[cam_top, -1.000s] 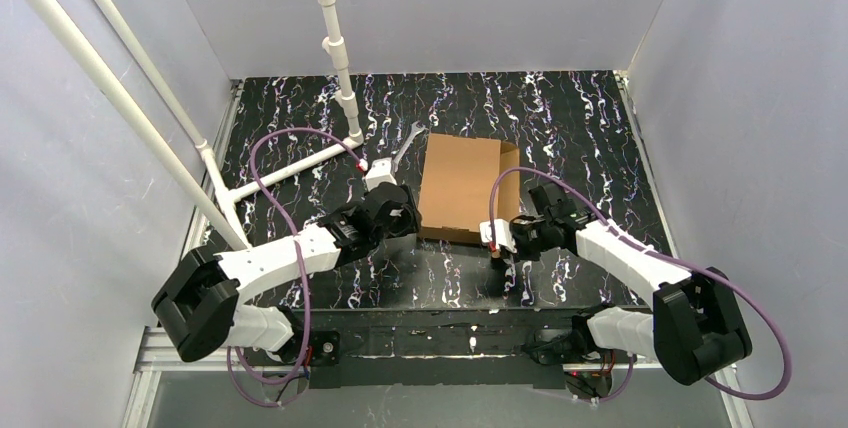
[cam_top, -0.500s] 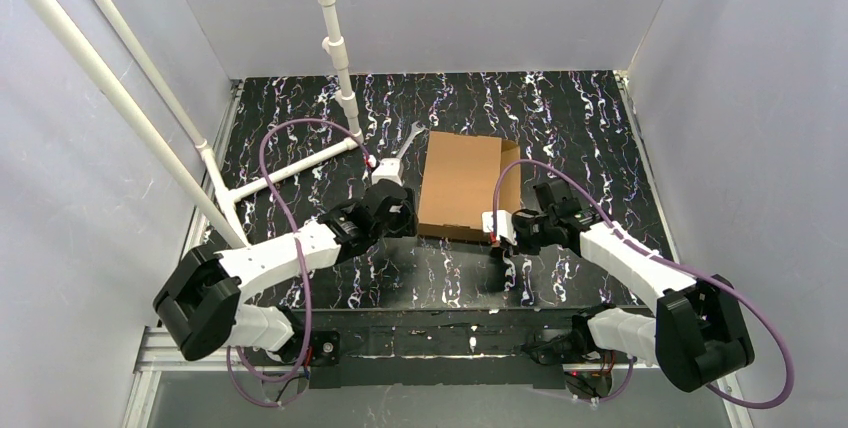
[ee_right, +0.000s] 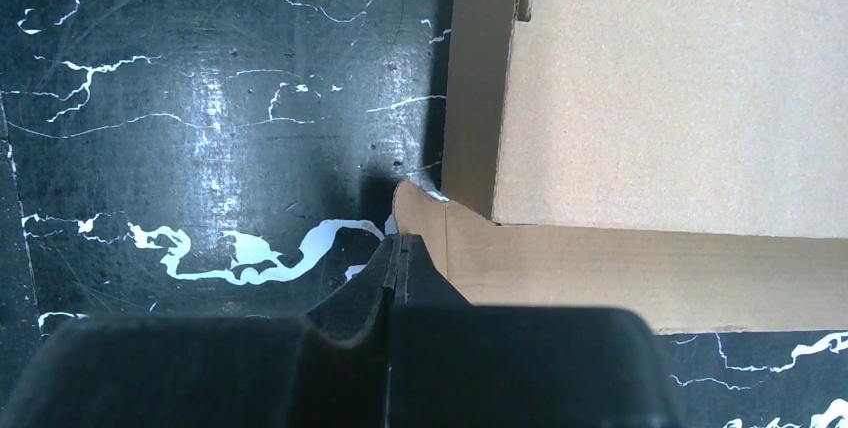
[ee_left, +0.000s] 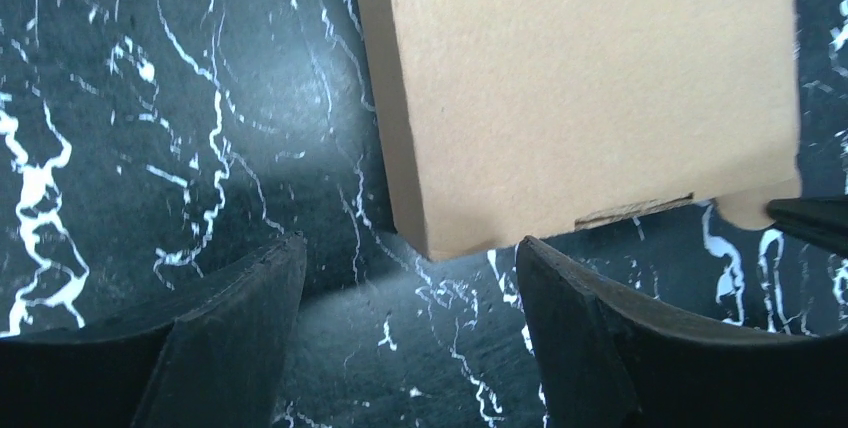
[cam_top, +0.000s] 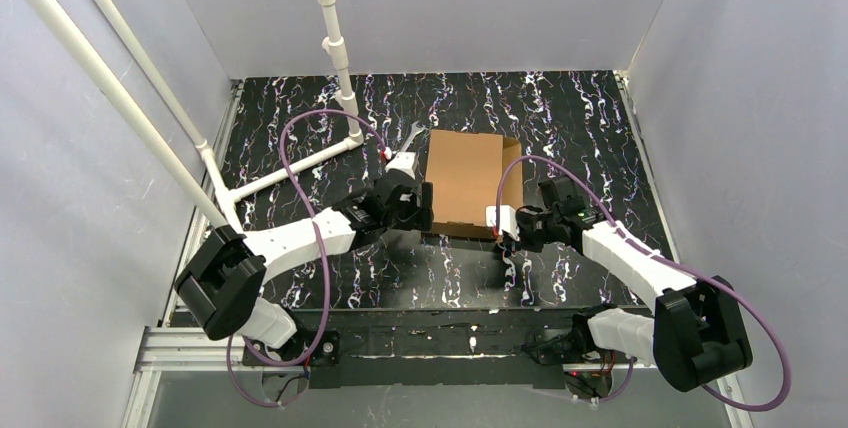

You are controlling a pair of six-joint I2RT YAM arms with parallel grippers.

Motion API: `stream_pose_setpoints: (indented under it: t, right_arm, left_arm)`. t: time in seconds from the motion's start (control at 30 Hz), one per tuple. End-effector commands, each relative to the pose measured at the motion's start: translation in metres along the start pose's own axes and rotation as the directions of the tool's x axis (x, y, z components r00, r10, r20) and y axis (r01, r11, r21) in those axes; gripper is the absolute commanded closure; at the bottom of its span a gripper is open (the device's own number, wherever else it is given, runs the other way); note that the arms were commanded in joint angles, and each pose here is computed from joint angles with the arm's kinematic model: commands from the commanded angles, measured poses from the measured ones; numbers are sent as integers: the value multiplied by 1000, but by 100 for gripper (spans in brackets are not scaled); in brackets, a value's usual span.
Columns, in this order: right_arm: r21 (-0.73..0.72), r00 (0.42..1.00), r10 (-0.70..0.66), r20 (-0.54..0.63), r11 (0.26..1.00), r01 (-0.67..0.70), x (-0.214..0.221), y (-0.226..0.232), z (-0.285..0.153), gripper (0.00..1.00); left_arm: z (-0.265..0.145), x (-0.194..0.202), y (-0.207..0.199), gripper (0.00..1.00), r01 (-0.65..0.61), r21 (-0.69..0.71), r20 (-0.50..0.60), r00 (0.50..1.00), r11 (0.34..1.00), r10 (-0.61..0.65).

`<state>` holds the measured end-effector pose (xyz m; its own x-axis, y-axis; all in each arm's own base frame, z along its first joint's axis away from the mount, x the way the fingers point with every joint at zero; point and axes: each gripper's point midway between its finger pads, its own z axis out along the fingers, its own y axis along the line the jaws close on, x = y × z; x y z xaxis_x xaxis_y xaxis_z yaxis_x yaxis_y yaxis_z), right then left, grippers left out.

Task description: Fold the paper box

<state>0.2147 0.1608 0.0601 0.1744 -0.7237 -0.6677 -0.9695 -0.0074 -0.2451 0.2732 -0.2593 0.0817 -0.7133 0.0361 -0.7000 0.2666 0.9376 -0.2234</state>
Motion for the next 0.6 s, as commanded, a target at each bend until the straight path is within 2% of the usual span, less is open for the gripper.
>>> stream_pose_setpoints:
  t: [0.0,0.17,0.37,0.57]
  right_arm:
    - [-11,998,47,-31,999,-47,10,4,-2,99]
    - [-15,998,52,-26,999,-52,10,5,-2,99]
    - [-17,998,65,-24,998,-65,12,4,-2,99]
    - [-13,996,83,-25,996,-84,14,4,-2,99]
  left_arm:
    - [4,-23,-13,23,63,97,42,997,993,-68]
    - [13,-22,-8,24,122,104,12,992,987,-124]
    - [26,-16,-8,28,205,153,-31,979,967,-202]
    - [31,-4,-8,38,244,188,-73,969,951,-234]
